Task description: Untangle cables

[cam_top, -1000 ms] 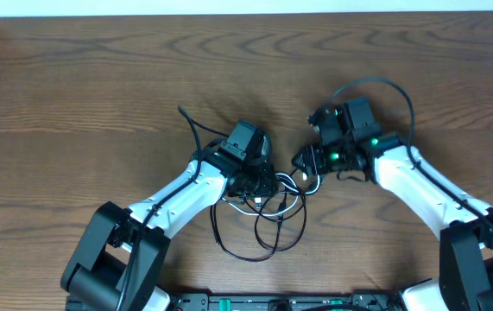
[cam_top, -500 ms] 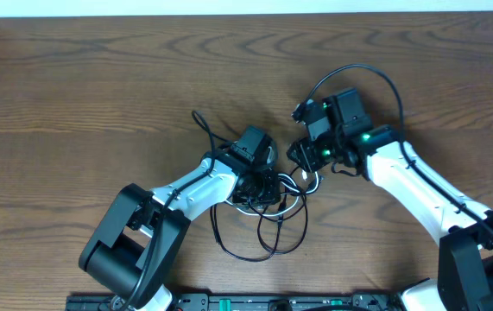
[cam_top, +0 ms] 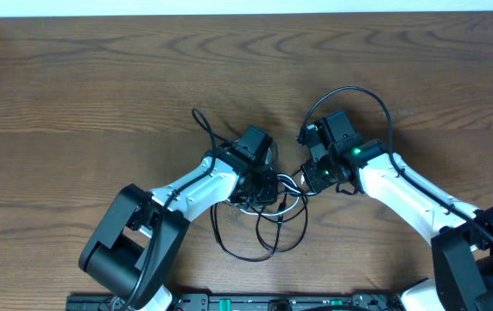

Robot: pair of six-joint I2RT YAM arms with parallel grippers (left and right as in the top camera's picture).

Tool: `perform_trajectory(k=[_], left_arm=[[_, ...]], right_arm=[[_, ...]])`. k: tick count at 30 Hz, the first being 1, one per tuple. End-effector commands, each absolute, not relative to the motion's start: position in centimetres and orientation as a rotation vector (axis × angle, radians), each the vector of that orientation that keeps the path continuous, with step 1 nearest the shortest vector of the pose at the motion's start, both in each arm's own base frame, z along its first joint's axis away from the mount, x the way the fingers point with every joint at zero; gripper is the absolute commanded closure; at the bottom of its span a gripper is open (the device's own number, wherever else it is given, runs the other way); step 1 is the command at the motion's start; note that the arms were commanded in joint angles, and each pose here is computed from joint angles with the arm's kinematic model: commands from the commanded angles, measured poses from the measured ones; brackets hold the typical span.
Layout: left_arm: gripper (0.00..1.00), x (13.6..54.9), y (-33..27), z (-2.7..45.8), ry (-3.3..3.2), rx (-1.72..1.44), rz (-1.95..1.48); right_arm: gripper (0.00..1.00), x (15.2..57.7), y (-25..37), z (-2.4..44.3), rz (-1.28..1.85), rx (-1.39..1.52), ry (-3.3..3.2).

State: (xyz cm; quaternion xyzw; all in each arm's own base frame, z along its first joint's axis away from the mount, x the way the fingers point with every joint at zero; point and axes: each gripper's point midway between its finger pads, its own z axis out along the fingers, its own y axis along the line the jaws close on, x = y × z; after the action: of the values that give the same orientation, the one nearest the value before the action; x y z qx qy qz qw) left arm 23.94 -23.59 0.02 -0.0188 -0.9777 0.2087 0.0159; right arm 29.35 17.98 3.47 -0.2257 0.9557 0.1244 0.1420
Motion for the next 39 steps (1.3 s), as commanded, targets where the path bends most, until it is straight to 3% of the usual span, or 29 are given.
perform_trajectory(k=[1, 9, 12, 13, 14, 21, 22, 23, 26, 39], left_arm=[[0.74, 23.9, -19.8, -2.3, -3.117, -0.01, 0.331], [0.74, 23.9, -18.3, -2.6, -3.137, 0.012, 0.206], [0.81, 24.0, -18.1, -2.6, -3.137, 0.023, 0.206], [0.9, 24.0, -18.1, -2.6, -3.136, 0.033, 0.207], [0.92, 24.1, -17.9, -2.6, -3.136, 0.042, 0.208], [0.93, 24.7, -18.6, -1.7, -3.109, 0.0, 0.351], [0.93, 24.6, -19.0, -1.4, -3.099, -0.034, 0.395], [0.93, 24.6, -19.9, -0.8, -3.082, -0.097, 0.483], [0.92, 24.5, -19.9, -0.8, -3.084, -0.127, 0.483], [0.93, 23.5, -21.4, -0.8, -3.079, -0.243, 0.491]], right_arm=[[0.99, 29.0, 17.3, 3.0, 0.302, -0.612, 2.776], [0.99, 29.3, 16.5, 2.8, 0.242, -0.534, 2.792], [0.99, 29.5, 15.8, 2.7, 0.201, -0.434, 2.811], [0.99, 29.6, 15.5, 2.6, 0.182, -0.398, 2.815], [0.99, 29.7, 15.4, 2.6, 0.173, -0.383, 2.814], [0.95, 30.4, 15.9, 2.9, 0.19, -0.39, 2.778], [0.92, 30.6, 16.1, 3.0, 0.198, -0.421, 2.761], [0.77, 31.1, 16.8, 3.4, 0.224, -0.513, 2.713], [0.51, 31.7, 18.3, 4.0, 0.294, -0.63, 2.633], [0.57, 31.5, 20.1, 4.4, 0.377, -0.886, 2.503]])
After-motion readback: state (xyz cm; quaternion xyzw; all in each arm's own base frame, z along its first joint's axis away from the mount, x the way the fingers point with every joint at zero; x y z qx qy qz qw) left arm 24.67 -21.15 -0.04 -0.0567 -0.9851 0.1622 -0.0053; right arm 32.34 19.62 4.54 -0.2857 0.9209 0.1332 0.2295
